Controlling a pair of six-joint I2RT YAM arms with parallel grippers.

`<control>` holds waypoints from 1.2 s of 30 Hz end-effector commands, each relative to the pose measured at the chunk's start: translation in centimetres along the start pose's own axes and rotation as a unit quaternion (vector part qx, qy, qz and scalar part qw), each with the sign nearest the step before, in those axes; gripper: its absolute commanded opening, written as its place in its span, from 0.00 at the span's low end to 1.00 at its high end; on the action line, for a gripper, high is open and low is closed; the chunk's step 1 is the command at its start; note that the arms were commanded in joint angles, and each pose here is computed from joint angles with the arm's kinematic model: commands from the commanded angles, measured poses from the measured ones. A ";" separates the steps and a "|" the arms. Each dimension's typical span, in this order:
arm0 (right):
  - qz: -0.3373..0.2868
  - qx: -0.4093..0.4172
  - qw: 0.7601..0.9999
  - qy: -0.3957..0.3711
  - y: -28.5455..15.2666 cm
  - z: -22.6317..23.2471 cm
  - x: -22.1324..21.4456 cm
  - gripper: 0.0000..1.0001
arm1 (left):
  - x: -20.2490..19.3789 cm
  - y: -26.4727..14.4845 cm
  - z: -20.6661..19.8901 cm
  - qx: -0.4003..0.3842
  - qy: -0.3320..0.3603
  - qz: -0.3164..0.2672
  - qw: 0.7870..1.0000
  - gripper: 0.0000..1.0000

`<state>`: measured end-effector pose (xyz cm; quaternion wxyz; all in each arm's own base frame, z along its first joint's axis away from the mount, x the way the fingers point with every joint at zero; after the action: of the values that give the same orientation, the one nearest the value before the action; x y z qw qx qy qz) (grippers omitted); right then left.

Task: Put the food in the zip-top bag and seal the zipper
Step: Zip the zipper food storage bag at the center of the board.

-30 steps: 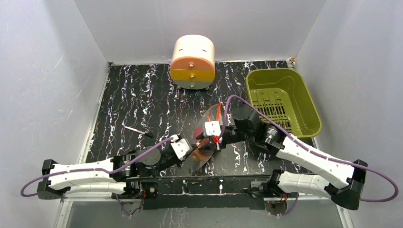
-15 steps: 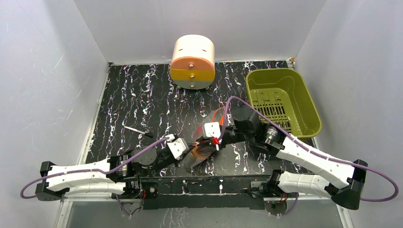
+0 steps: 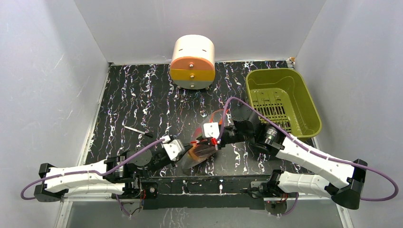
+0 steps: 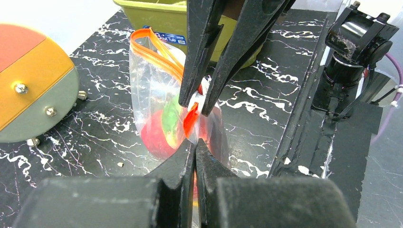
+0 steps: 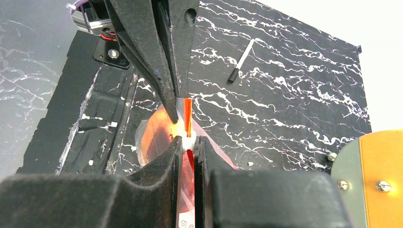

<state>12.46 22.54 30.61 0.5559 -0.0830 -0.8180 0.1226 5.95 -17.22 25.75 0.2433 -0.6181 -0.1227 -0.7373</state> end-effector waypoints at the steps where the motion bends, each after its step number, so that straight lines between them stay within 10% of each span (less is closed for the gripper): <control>1: 0.012 -0.052 0.998 -0.016 -1.3 -1.2 0.7 0.00 | 1.8 -0.2 0.2 -0.008 -0.004 -0.025 1.000 0.00; 9: -0.024 -0.008 1.000 -0.015 0.0 -1.6 1.7 0.00 | 3.1 1.2 -0.2 -0.016 0.006 -0.008 1.000 0.21; 18: -0.029 -0.006 0.999 -0.017 -0.2 -1.5 1.9 0.00 | 3.3 0.8 0.0 -0.015 0.004 -0.008 1.000 0.00; 36: 0.087 -0.087 0.992 -0.005 -3.5 -2.3 -0.7 0.00 | 3.6 -1.9 1.7 0.032 -0.027 -0.034 0.999 0.00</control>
<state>13.62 21.49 30.70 0.5488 -0.1296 -0.8156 0.1294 6.00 -16.74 27.29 0.2619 -0.6148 -0.1132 -0.7353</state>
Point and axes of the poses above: each gripper's point midway between its finger pads, its own y axis out along the fingers, its own z axis along the line the jaws close on, x = y × z, the point moved 10 cm from there along -y, back along the fingers, and after that the axes turned 1 degree about y, right-handed, at the moved point
